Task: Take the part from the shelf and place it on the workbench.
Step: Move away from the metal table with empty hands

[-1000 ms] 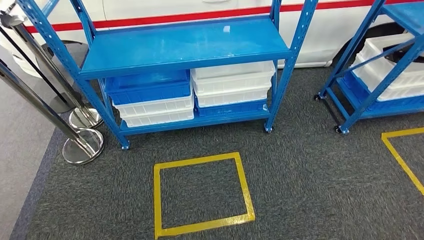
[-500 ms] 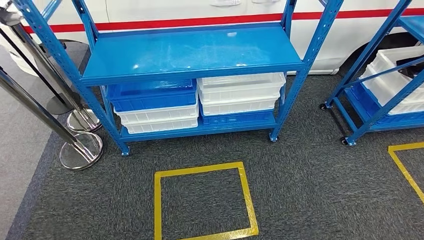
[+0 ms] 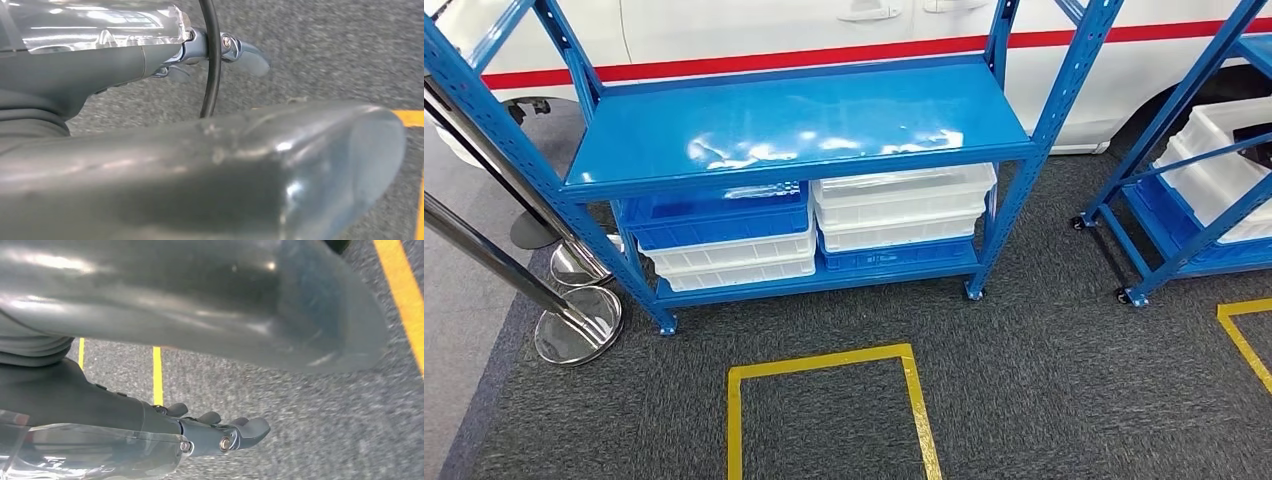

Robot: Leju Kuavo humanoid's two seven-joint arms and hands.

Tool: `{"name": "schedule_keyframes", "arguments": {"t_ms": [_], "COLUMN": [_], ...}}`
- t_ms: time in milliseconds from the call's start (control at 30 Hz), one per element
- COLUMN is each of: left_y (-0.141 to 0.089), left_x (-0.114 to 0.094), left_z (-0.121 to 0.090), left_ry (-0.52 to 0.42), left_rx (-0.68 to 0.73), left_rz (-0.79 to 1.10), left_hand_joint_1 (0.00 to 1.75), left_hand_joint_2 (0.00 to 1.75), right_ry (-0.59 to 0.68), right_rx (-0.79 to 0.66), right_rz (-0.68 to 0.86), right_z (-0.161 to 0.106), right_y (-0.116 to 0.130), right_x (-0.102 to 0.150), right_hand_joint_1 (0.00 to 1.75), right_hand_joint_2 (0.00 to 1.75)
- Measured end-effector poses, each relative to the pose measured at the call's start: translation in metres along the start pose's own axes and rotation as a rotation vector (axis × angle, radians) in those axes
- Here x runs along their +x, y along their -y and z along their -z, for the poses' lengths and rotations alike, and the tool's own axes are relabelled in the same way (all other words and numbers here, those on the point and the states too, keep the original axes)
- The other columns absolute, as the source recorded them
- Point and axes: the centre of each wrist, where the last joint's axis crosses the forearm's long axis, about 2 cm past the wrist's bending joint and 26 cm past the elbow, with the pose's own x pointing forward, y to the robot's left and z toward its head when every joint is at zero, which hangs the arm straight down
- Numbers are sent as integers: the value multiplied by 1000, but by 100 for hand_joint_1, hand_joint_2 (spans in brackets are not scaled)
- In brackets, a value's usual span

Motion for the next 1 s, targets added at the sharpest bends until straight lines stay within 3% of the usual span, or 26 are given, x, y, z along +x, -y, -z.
{"name": "schedule_keyframes", "arguments": {"t_ms": [1000], "left_y": [5], "left_x": [1], "left_z": [0], "left_ry": [-1], "left_rx": [-3], "left_rz": [-4], "left_hand_joint_1": [0], "left_hand_joint_2": [0], "right_ry": [-1], "right_rx": [-5], "right_rz": [-10], "right_z": [1], "right_y": [4], "right_x": [1], "right_hand_joint_1": [0], "right_hand_joint_2": [0]}}
